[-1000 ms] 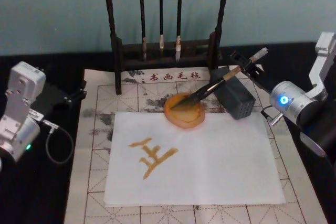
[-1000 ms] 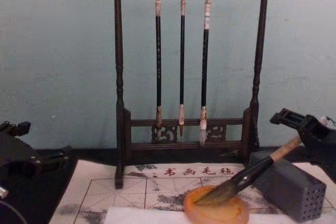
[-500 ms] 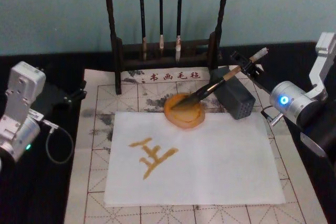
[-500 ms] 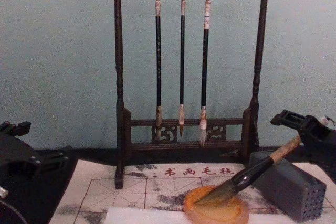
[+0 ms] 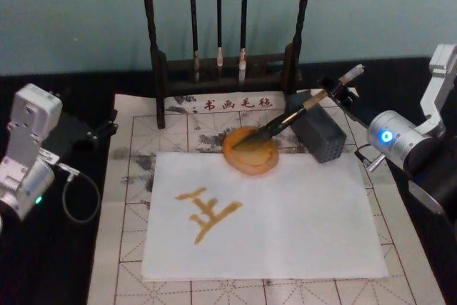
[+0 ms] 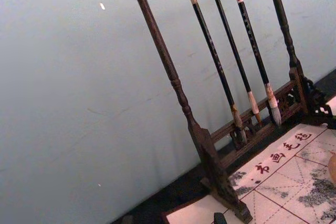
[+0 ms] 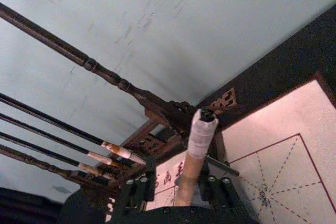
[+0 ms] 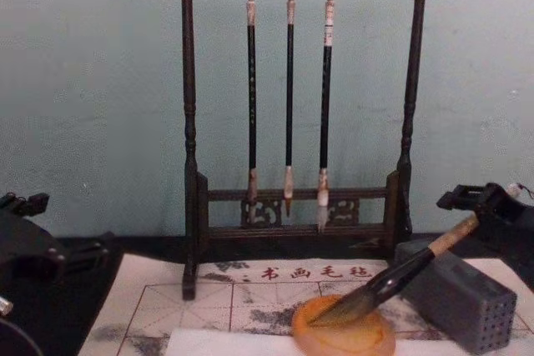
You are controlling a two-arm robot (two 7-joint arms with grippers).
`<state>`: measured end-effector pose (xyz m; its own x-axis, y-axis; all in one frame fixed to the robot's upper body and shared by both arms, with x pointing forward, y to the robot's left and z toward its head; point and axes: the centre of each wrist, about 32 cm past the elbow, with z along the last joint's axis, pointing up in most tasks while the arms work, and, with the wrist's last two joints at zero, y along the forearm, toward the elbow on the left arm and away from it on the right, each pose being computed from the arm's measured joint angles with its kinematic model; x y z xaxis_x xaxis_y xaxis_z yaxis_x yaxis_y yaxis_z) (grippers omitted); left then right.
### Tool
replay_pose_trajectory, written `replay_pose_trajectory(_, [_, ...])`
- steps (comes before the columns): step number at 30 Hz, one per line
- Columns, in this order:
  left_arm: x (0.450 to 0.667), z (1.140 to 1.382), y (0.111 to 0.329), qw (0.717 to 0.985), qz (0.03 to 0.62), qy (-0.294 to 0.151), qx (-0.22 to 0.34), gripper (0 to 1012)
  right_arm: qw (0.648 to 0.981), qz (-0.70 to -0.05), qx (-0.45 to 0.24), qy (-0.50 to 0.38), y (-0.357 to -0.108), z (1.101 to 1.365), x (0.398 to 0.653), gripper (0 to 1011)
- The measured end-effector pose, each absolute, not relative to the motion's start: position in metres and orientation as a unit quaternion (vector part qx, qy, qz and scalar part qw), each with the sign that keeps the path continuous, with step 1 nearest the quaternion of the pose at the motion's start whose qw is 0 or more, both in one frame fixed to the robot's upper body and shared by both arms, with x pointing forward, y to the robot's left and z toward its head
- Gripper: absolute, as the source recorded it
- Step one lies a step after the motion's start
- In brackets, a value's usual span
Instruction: Pick up the brush from the inkstone, write on the paper, then place the brush back to its original position.
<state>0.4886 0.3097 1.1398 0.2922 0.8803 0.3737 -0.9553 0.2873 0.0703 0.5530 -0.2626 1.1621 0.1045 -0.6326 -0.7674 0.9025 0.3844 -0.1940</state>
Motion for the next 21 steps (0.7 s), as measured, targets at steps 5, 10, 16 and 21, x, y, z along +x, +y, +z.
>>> replay_pose_trajectory(5, [0.4886,1.1398,0.3097,0.791,0.580,-0.132,0.141,1001,0.725,-0.530,0.165,0.409,-0.2627,1.1621,0.5530,380])
replay_pose_trajectory(10, [0.4886,1.1398,0.3097,0.791,0.580,-0.132,0.142,1001,0.725,-0.530,0.165,0.409,-0.2626,1.1621,0.5530,208])
replay_pose_trajectory(16, [0.4886,1.1398,0.3097,0.791,0.580,-0.132,0.141,1001,0.725,-0.529,0.165,0.409,-0.2626,1.1621,0.5530,181])
replay_pose_trajectory(21, [0.4886,1.1398,0.3097,0.791,0.580,-0.132,0.141,1001,0.725,-0.529,0.165,0.409,-0.2626,1.1621,0.5530,181])
